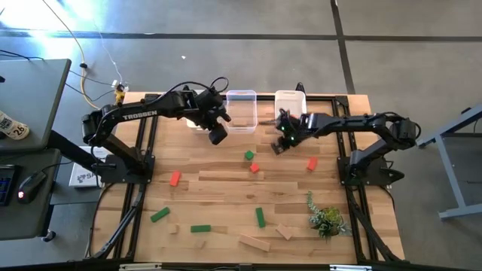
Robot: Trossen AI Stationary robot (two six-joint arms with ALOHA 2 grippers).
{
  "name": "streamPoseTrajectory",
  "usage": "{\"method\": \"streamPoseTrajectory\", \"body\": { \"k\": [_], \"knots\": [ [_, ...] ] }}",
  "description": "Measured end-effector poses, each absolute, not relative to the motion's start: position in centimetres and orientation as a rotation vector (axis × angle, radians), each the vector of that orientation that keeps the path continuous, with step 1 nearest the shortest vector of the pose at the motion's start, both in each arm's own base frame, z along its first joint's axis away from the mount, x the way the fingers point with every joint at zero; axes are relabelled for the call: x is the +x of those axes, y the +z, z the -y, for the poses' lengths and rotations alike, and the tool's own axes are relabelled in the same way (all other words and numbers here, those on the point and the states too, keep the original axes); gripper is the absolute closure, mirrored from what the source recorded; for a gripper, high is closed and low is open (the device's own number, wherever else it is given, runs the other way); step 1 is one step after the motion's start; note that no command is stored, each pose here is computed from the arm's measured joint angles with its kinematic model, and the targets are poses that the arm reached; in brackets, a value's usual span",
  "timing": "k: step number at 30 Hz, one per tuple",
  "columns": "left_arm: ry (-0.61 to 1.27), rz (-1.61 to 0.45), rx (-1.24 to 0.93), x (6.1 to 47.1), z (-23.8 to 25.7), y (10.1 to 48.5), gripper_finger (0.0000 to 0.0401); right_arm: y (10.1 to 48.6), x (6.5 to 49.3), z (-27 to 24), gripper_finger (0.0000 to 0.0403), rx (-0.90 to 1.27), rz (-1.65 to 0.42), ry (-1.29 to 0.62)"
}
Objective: Sort & place blocks by color
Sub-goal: Put the orange block into the right white bin, then put the green block into the left white bin
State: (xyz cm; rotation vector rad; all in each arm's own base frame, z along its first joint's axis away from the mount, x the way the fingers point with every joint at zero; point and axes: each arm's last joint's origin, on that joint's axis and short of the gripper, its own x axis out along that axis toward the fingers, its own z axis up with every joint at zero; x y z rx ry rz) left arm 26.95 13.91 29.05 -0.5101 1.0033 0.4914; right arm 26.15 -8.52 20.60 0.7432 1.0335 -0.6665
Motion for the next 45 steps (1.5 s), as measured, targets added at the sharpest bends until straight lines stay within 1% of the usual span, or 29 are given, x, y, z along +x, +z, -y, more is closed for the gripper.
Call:
{"method": "streamPoseTrajectory", "body": {
  "k": [7,12,17,22,32,35,41,45],
  "knots": [
    [0.511,-1.13,-0.555,26.3,-12.7,28.5,0.0201,24.6,26.4,12.5,0.0297,0.598,-0.931,-0.706],
    [0.553,-1.222,-0.543,26.0,-11.2,28.2,0.0201,25.4,25.1,15.6,0.0295,0.575,-0.901,-0.767],
    [0.59,-1.284,-0.54,26.1,-9.5,28.1,0.0201,23.9,23.7,17.5,0.0294,0.624,-0.946,-0.793],
    [0.573,-1.312,-0.539,26.4,-7.6,28.0,0.0201,21.8,23.4,18.1,0.0294,0.648,-1.017,-0.783],
    [0.417,-1.346,-0.529,27.2,-3.7,28.0,0.0201,19.2,24.0,18.7,0.0292,0.613,-1.127,-0.727],
    [0.398,-1.352,-0.537,27.4,-2.7,28.0,0.0201,19.0,24.0,18.7,0.0278,0.593,-1.144,-0.711],
    [0.348,-1.37,-0.562,27.5,-0.5,28.0,0.0201,19.2,24.1,18.9,0.0221,0.547,-1.135,-0.699],
    [0.347,-1.375,-0.564,27.5,0.8,28.0,0.0201,19.7,24.4,19.0,0.0192,0.537,-1.119,-0.695]
  ]
}}
